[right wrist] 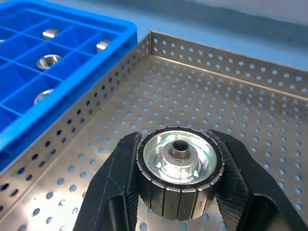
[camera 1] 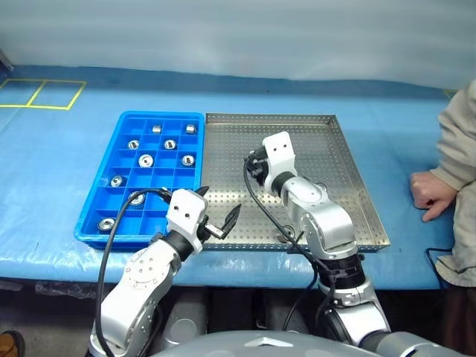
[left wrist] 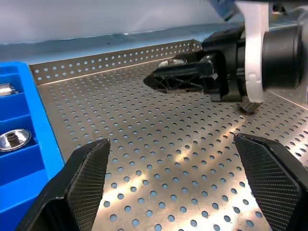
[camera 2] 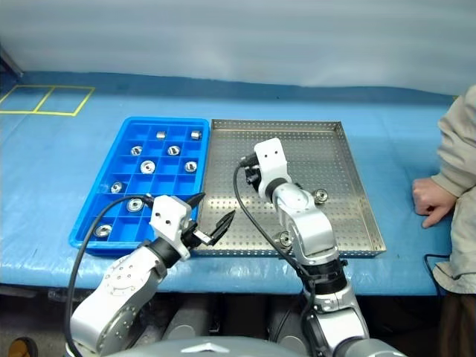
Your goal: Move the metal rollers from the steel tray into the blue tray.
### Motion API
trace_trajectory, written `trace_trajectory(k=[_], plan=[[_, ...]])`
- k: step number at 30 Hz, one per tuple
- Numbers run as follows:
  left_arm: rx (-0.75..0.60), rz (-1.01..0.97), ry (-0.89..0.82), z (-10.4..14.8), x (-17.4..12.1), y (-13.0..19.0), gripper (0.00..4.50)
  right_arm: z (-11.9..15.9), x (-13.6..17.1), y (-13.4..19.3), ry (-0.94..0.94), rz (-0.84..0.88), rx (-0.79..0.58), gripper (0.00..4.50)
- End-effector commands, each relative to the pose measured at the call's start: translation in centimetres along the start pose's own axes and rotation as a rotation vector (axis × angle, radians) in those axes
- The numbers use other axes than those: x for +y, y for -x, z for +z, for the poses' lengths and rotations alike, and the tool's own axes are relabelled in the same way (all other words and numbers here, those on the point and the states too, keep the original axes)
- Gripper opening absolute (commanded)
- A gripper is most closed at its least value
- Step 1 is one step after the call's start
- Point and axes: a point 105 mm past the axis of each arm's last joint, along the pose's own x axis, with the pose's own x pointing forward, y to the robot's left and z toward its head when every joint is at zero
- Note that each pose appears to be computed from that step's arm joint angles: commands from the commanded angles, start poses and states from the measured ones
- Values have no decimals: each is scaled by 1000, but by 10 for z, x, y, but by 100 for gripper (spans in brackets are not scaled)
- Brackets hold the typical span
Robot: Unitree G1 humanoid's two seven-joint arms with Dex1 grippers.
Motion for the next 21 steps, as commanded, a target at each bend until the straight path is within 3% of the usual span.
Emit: trace_trajectory(k=[1,6,21], plan=[[-105,97,-24,23,10,5,450,28,19,-2,20,68,-95,172],[-125,232,-44,25,30,10,450,40,39,-13,28,117,-144,172],[-122,343,-43,22,36,27,450,32,78,-37,20,272,-128,172]])
